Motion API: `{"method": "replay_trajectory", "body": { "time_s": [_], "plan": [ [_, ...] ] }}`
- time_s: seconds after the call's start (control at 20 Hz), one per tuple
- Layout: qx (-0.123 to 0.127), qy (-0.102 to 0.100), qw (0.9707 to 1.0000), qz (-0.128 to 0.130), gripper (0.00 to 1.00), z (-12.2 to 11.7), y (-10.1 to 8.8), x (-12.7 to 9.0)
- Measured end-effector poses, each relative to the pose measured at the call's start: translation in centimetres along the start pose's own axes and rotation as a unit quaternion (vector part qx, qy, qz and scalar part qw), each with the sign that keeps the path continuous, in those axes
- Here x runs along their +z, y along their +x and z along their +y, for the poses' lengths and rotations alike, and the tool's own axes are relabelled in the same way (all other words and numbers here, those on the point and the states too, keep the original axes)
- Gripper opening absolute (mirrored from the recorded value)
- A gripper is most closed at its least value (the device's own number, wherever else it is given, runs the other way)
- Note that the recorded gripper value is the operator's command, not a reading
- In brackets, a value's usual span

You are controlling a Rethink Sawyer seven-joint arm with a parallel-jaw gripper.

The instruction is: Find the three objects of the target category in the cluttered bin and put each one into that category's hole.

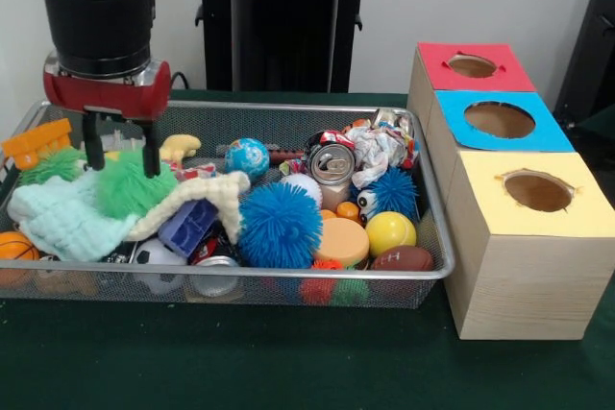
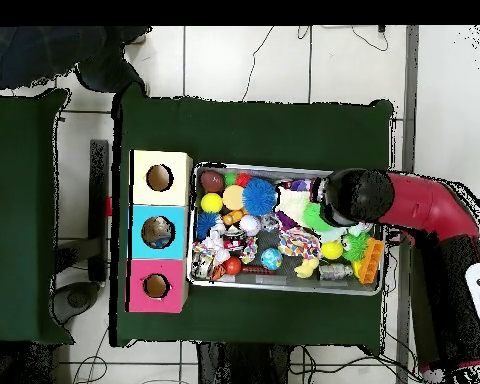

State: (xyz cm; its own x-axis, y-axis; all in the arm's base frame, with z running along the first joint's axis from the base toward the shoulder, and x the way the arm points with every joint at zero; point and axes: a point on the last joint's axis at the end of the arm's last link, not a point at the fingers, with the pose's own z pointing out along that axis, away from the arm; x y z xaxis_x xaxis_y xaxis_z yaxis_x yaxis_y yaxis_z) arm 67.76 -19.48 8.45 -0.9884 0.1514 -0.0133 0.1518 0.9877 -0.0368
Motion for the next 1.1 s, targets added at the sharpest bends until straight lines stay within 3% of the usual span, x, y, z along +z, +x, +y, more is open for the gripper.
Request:
{"method": "replay_trajectory", "body": {
  "time_s": [0.55,0.9,1.1],
  "plan": [
    [-0.009,0.008,0.9998,-0.015,1.00,-0.2,-0.9,-0.9],
    [-0.017,0.007,0.9998,-0.010,1.00,0.5,-0.2,-0.9],
    [-0.030,0.005,0.9995,-0.001,1.00,2.2,0.7,-0.7]
  ]
}}
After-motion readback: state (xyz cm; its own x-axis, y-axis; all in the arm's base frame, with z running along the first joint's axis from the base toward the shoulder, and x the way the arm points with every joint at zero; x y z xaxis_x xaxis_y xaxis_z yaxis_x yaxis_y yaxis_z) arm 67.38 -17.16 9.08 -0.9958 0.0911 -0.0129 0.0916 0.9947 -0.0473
